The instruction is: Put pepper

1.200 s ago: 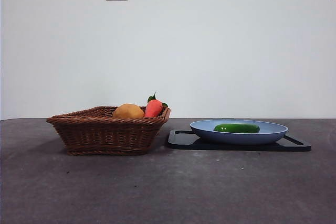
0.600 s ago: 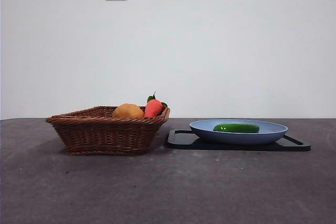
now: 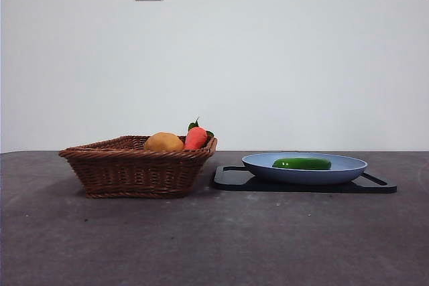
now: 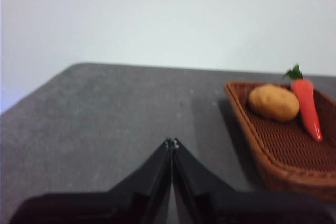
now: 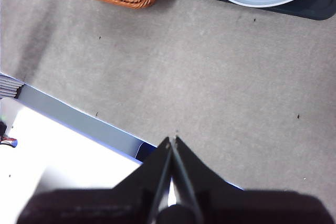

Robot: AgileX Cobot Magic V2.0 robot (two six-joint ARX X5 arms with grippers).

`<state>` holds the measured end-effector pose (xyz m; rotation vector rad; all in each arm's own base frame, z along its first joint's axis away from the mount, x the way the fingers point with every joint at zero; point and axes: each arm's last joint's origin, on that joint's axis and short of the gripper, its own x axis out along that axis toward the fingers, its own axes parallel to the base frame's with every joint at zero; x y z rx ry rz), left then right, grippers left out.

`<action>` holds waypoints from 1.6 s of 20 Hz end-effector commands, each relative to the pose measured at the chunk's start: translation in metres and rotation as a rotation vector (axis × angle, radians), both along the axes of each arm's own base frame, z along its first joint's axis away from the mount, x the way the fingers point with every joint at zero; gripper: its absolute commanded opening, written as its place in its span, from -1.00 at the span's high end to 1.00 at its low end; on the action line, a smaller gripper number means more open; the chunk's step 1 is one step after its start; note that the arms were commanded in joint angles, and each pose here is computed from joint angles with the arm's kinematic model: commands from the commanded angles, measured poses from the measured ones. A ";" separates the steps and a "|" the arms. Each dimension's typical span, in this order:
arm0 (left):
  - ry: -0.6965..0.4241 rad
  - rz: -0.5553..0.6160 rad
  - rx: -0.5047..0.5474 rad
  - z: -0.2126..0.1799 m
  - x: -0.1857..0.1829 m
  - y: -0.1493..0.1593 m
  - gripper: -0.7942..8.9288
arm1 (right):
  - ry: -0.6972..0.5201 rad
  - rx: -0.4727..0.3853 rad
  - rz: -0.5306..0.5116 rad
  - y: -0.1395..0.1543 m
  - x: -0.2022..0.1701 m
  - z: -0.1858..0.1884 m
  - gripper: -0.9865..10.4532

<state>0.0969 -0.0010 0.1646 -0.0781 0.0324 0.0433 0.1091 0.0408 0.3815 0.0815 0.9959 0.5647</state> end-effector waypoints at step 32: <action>0.111 -0.071 -0.029 -0.013 -0.001 -0.002 0.82 | -0.692 0.064 -0.158 -0.024 -0.026 -0.004 0.81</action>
